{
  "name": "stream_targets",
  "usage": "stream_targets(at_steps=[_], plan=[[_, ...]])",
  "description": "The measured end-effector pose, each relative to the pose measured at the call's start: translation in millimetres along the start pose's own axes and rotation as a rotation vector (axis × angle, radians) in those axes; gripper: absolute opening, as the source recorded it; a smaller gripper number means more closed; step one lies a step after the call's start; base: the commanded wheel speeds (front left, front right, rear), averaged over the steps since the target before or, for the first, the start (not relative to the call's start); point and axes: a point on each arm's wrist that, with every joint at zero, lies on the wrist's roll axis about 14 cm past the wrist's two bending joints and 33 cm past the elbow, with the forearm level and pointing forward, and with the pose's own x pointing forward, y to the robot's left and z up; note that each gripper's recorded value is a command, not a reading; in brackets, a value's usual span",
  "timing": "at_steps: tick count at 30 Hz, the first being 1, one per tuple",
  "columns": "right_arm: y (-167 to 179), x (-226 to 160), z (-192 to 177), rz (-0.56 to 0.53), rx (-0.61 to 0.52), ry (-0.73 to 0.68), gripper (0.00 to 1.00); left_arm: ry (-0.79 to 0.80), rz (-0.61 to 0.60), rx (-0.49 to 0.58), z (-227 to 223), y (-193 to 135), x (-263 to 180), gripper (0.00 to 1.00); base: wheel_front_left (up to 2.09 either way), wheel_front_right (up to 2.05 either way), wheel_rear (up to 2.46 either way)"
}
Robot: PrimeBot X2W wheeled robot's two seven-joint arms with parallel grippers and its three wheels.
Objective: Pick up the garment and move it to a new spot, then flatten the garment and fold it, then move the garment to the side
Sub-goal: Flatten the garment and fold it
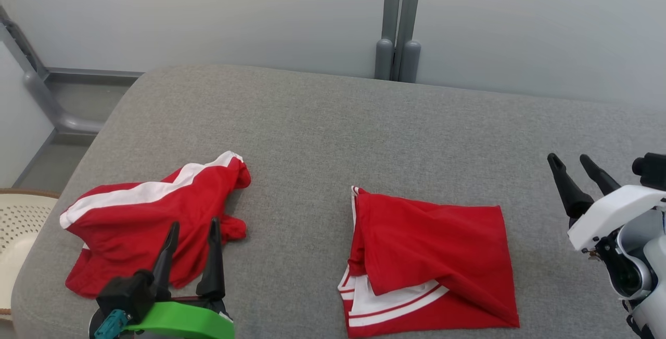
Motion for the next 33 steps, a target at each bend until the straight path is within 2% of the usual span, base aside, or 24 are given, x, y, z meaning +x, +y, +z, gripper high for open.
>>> stream_targets(at_steps=[5,12,25,33], plan=[[0.9,-3.7,4.4,-0.005,-0.016,-0.068,1.0,-0.016,0.01,0.007,4.7,4.1,-1.0,1.0,0.0,0.0,0.0],[-10.0,-31.6,12.4,-0.041,-0.078,-0.18,1.0,-0.027,-0.012,0.037,6.3,-2.1,1.6,1.0,0.0,0.0,0.0],[-12.3,-77.7,8.2,-0.092,-0.13,-0.237,1.0,-0.033,-0.102,0.082,4.2,-25.4,14.4,1.0,0.0,0.0,0.0],[-29.2,-104.8,5.0,-0.174,-0.133,-0.249,1.0,-0.015,-0.153,0.129,-4.2,-39.7,19.5,1.0,0.0,0.0,0.0]])
